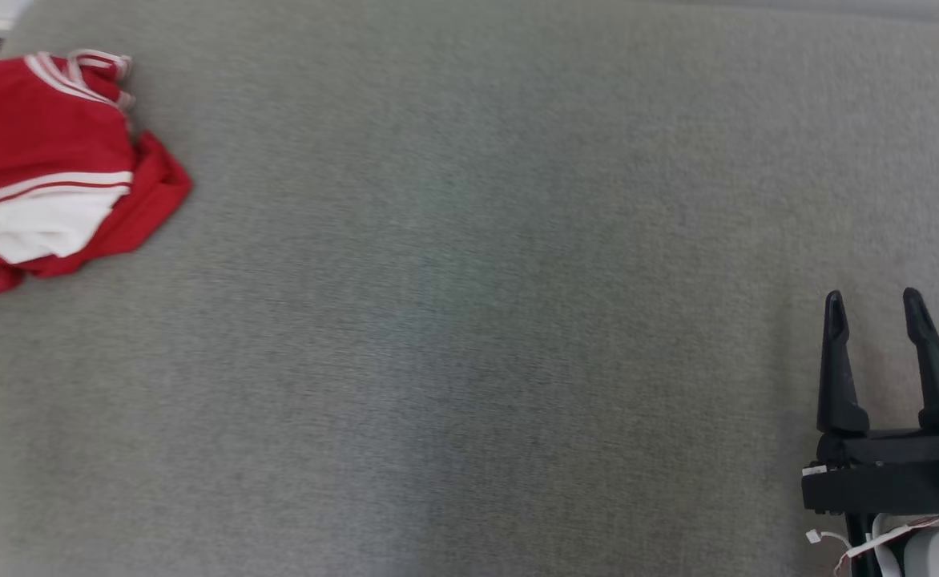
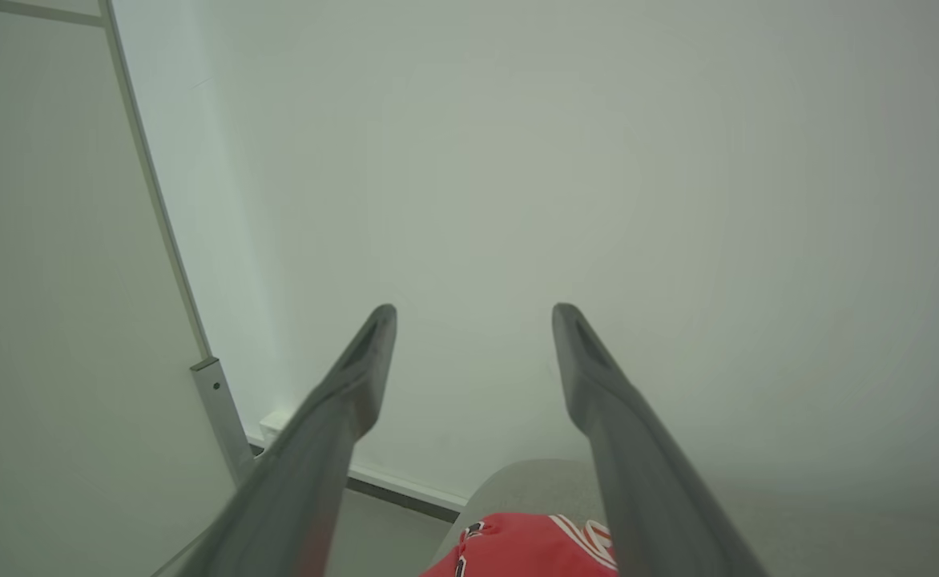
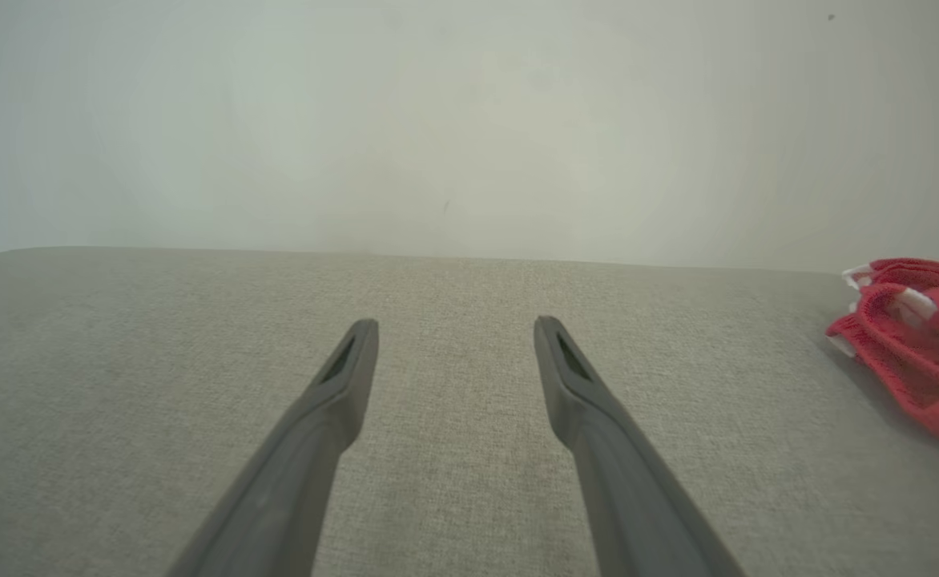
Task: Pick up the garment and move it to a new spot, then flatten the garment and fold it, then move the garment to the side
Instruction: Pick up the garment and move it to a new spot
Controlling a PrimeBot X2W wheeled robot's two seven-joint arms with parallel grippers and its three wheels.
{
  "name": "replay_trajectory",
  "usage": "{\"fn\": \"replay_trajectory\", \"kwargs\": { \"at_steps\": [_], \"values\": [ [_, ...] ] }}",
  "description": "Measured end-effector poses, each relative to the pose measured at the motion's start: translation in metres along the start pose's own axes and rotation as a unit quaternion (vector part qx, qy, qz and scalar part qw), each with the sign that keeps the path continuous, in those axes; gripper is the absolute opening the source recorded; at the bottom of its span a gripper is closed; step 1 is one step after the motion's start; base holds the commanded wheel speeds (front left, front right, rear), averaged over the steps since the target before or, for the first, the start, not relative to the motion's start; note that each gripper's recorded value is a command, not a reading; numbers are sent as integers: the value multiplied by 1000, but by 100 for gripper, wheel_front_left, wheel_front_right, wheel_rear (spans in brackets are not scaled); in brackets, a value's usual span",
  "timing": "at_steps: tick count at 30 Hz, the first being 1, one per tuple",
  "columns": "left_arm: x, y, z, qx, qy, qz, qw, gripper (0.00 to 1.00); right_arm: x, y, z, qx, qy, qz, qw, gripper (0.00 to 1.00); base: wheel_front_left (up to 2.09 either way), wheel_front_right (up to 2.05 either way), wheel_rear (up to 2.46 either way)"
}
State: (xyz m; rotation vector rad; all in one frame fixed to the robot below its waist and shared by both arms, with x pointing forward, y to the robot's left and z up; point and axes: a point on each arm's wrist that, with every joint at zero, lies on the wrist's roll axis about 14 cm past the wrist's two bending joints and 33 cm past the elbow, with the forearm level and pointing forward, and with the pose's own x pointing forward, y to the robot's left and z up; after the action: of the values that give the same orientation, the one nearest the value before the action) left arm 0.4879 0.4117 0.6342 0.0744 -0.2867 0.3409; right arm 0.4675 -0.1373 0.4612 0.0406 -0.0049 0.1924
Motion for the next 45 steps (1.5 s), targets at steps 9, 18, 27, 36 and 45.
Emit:
{"fn": "replay_trajectory", "kwargs": {
  "at_steps": [9,18,27,36,45],
  "values": [
    [32,-26,-106,3,140,-20,990,100,-8,-43,-22,-24,33,-55,998,100,0,0,0],
    [22,-41,-196,-12,310,-25,950,100,-12,-61,-35,-44,58,-75,994,100,0,0,0],
    [-12,-46,-238,-43,456,-23,889,100,-14,-66,-25,-54,52,-82,994,100,0,0,0],
    [-36,-51,-262,-61,523,-19,850,89,-16,-68,-23,-57,53,-85,993,100,0,0,0],
    [-32,-52,-254,-40,509,-29,859,0,-17,-68,-17,-58,47,-86,993,100,0,0,0]
  ]
}}
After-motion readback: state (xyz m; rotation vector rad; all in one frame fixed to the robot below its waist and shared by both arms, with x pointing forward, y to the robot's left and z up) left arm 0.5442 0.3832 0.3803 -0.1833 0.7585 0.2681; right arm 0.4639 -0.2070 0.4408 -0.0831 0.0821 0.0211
